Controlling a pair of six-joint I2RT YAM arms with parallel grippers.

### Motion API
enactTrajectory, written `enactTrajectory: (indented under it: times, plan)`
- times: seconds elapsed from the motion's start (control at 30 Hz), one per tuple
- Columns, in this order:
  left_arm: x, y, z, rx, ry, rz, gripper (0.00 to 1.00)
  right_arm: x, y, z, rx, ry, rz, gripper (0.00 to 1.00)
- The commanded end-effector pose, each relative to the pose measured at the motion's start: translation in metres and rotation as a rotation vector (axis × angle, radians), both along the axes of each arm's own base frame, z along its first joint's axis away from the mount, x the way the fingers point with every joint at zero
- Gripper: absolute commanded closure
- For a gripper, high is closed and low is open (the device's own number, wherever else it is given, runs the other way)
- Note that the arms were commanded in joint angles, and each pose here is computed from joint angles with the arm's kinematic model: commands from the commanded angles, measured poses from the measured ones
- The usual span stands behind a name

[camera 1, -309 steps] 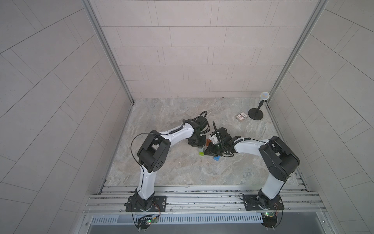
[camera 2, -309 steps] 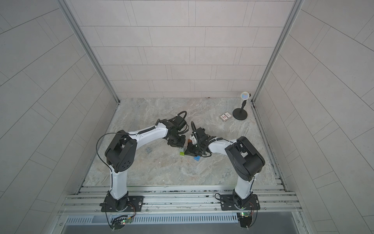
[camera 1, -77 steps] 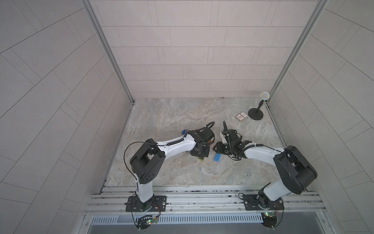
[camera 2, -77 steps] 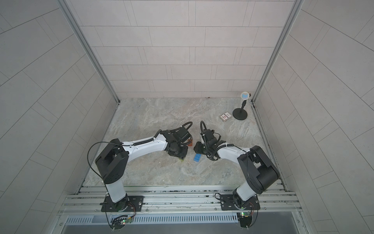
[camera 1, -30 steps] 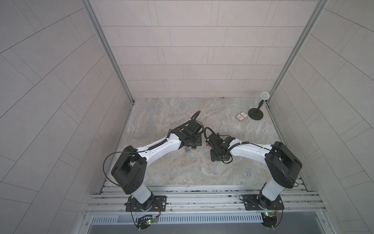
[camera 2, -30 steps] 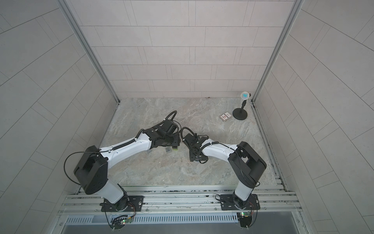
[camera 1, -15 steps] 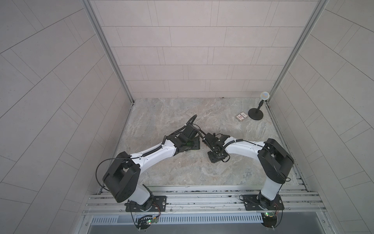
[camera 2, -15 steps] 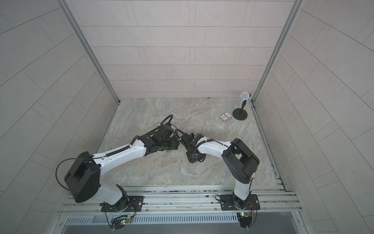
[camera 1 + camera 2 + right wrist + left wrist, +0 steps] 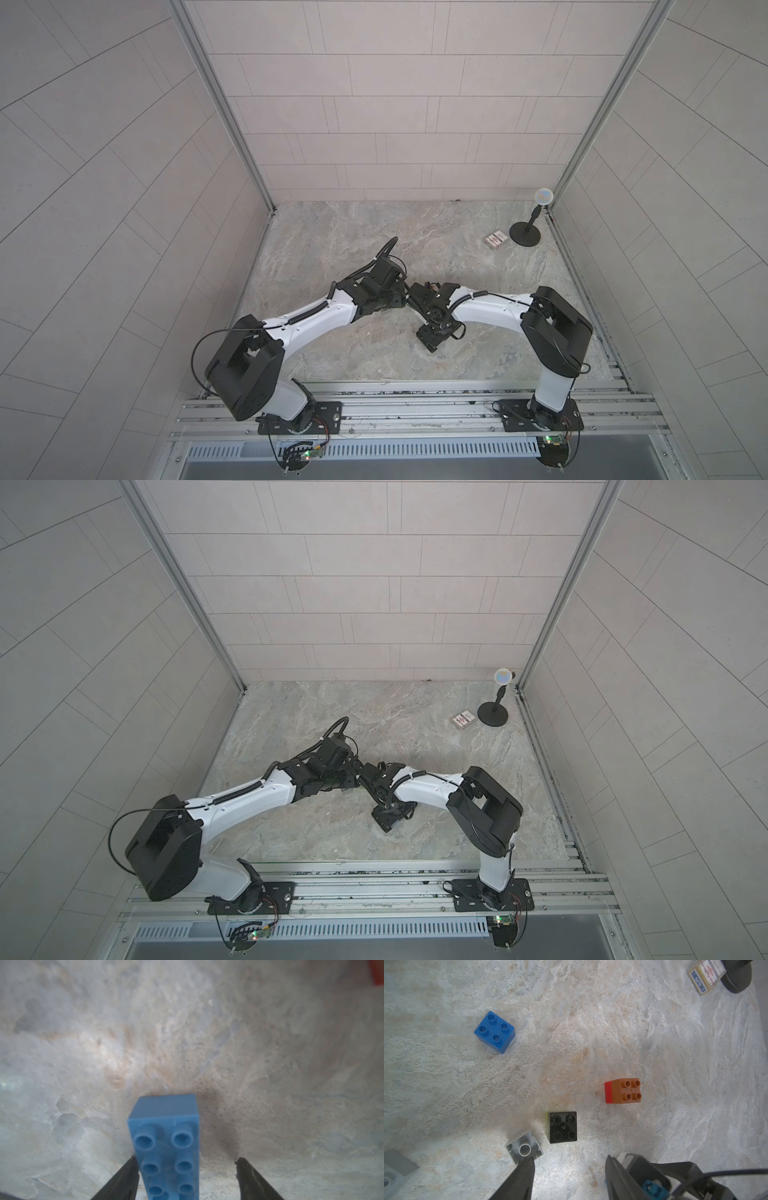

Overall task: Assemble the letter h with lego
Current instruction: Adjust the lego brick at the center of the board, then pick up the lego brick from the center of the board.

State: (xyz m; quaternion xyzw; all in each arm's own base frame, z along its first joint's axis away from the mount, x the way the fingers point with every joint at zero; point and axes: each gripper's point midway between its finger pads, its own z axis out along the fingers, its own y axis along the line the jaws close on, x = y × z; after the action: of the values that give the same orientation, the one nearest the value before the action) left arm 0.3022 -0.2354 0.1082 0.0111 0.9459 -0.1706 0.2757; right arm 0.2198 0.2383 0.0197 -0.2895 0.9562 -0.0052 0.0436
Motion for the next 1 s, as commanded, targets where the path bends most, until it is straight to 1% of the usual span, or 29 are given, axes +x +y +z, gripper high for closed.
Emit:
enactTrajectory:
  times: [0.0, 0.1, 0.2, 0.23, 0.3, 0.4, 0.43, 0.47, 0.5, 0.57, 0.6, 0.63, 0.67, 0.73, 0.77, 0.87, 0.97]
  plan:
    - [0.003, 0.006, 0.005, -0.031, -0.018, 0.036, 0.38, 0.013, -0.003, 0.01, 0.105, -0.069, -0.22, 0.23]
    - [0.004, 0.011, 0.006, -0.043, -0.025, 0.057, 0.37, 0.007, 0.014, 0.026, 0.297, -0.057, -0.391, 0.27]
    - [0.006, 0.017, 0.007, -0.056, -0.031, 0.087, 0.37, 0.001, 0.023, 0.038, 0.43, -0.035, -0.524, 0.28]
    - [0.006, 0.019, 0.007, -0.061, -0.031, 0.095, 0.37, -0.001, 0.021, 0.041, 0.45, -0.038, -0.566, 0.28]
    - [0.007, 0.022, 0.007, -0.07, -0.036, 0.109, 0.37, -0.004, 0.031, 0.048, 0.535, -0.031, -0.614, 0.27]
    - [0.008, 0.026, 0.005, -0.08, -0.037, 0.123, 0.36, -0.011, 0.021, 0.048, 0.523, -0.018, -0.775, 0.27]
    - [0.008, 0.026, 0.004, -0.083, -0.037, 0.124, 0.36, -0.014, 0.015, 0.046, 0.502, -0.018, -0.822, 0.27]
    - [0.009, 0.027, 0.003, -0.087, -0.036, 0.124, 0.36, -0.014, 0.007, 0.046, 0.479, -0.026, -0.9, 0.26]
    - [0.009, 0.027, 0.003, -0.106, -0.027, 0.144, 0.36, -0.014, 0.002, 0.047, 0.465, -0.047, -0.947, 0.25]
    - [0.008, 0.026, 0.004, -0.109, -0.026, 0.139, 0.36, -0.014, -0.008, 0.048, 0.434, -0.062, -1.04, 0.22]
    - [0.008, 0.025, 0.003, -0.11, -0.024, 0.136, 0.36, -0.013, -0.011, 0.051, 0.421, -0.072, -1.08, 0.19]
    - [0.008, 0.025, 0.003, -0.11, -0.024, 0.133, 0.36, -0.012, -0.012, 0.053, 0.412, -0.079, -1.108, 0.15]
    - [0.007, 0.024, 0.003, -0.111, -0.021, 0.13, 0.36, -0.01, -0.014, 0.055, 0.407, -0.088, -1.136, 0.08]
    - [0.007, 0.023, 0.004, -0.114, -0.021, 0.125, 0.36, -0.007, -0.012, 0.055, 0.416, -0.089, -1.19, 0.06]
    - [0.007, 0.023, 0.004, -0.116, -0.021, 0.123, 0.36, -0.005, -0.011, 0.054, 0.422, -0.088, -1.219, 0.0]
    - [0.007, 0.024, 0.005, -0.114, -0.023, 0.124, 0.36, 0.0, -0.008, 0.049, 0.402, -0.088, -1.26, 0.0]
    - [0.007, 0.023, 0.006, -0.117, -0.025, 0.12, 0.36, -0.001, -0.006, 0.033, 0.33, -0.049, -1.308, 0.0]
